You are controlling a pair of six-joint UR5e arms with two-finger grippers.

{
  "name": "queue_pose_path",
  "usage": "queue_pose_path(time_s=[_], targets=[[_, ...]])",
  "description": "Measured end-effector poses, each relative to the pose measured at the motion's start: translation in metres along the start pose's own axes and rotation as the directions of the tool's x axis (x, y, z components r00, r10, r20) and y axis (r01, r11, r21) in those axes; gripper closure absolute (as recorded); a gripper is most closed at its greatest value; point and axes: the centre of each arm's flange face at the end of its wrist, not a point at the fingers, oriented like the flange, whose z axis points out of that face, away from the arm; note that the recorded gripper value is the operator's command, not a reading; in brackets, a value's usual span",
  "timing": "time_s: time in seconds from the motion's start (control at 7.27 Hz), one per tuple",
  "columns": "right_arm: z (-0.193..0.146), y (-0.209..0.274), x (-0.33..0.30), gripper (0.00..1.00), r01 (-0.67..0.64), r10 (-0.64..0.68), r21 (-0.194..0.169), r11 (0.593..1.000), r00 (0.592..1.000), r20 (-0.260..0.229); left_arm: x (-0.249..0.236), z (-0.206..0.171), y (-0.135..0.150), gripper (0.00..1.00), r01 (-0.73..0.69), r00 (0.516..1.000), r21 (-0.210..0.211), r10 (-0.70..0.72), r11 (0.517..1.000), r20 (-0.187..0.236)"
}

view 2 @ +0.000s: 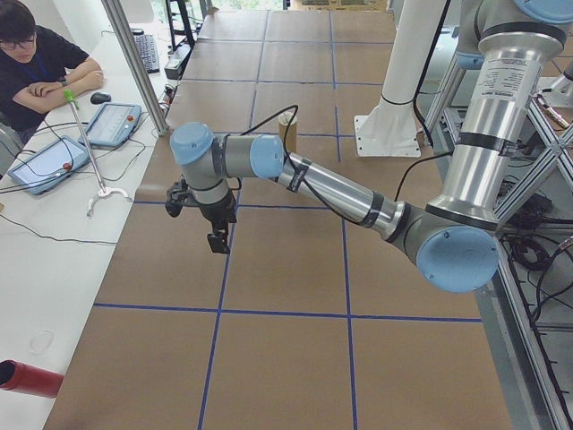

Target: Collect badminton balls into bucket

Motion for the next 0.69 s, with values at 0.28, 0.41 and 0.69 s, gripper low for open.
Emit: queue_pose_path(time_s=[0.28, 0.41, 0.69], targets=[[0.000, 0.000, 0.000, 0.00, 0.000, 0.000, 0.000, 1.000, 1.000, 0.000, -0.033, 0.034, 0.013, 0.00, 0.031, 0.999, -0.036, -0.031, 0.999, -0.012], [0.000, 0.000, 0.000, 0.00, 0.000, 0.000, 0.000, 1.000, 1.000, -0.001, -0.045, 0.047, 0.024, 0.00, 0.026, 1.000, -0.032, -0.027, 0.999, -0.013], [0.000, 0.000, 0.000, 0.00, 0.000, 0.000, 0.000, 1.000, 1.000, 0.000, -0.068, 0.072, 0.047, 0.00, -0.015, 1.000, 0.010, 0.015, 1.000, -0.013]])
